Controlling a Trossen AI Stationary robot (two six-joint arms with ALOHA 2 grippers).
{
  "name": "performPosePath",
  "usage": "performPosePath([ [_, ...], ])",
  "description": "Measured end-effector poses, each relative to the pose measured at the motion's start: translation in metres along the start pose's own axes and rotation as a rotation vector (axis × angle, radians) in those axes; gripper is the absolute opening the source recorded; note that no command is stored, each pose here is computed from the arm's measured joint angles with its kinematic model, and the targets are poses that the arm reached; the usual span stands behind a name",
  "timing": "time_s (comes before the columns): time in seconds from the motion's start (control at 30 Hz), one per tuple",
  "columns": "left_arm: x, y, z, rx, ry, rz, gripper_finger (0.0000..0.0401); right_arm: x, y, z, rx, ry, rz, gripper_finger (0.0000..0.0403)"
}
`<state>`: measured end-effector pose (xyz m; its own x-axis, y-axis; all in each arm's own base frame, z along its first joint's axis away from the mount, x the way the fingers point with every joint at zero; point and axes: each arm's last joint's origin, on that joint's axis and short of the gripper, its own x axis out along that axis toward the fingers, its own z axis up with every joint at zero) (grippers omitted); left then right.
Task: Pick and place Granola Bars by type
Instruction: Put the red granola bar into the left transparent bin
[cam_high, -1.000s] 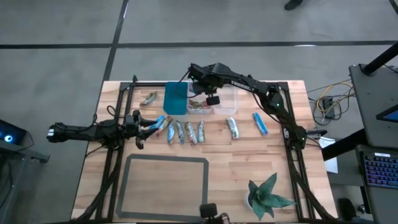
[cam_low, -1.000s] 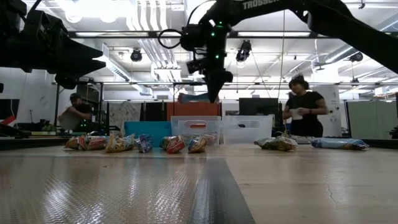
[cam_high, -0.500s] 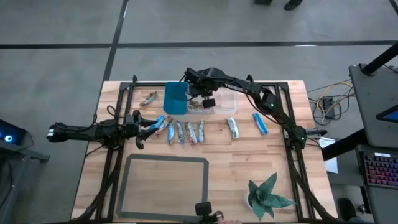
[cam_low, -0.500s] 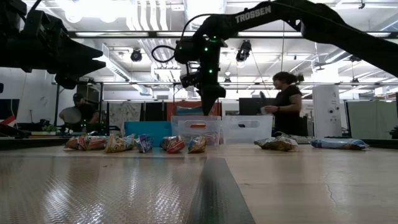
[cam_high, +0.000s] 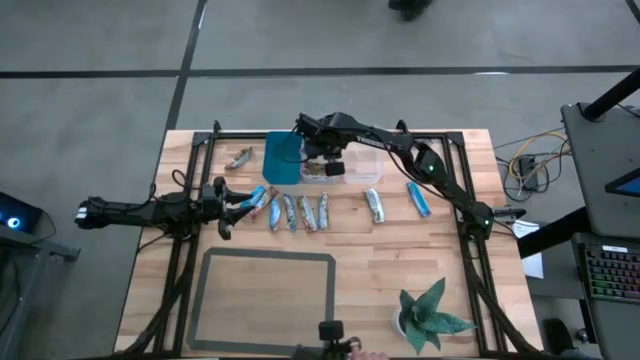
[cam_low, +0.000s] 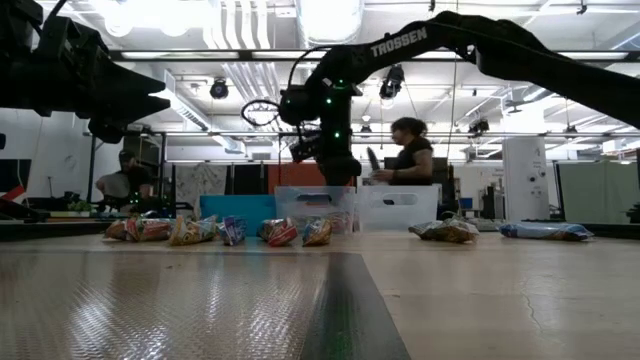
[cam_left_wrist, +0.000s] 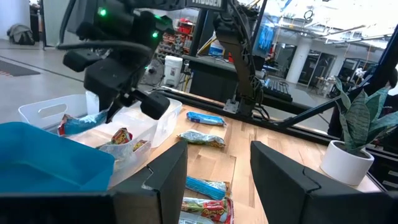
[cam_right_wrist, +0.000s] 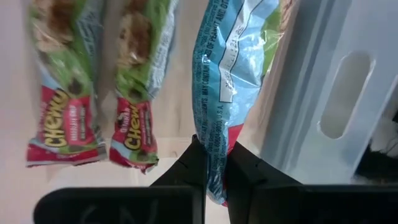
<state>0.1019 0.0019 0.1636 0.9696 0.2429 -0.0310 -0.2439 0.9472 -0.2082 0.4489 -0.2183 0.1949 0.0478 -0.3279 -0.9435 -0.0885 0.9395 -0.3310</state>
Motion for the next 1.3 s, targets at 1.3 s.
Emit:
performPosePath([
  [1.3, 0.0, 0.0, 0.0, 0.0, 0.0, 0.0, 0.0159, -0.008, 0.004, -0.01, 0.054, 0.085, 0.035, 0.0165],
])
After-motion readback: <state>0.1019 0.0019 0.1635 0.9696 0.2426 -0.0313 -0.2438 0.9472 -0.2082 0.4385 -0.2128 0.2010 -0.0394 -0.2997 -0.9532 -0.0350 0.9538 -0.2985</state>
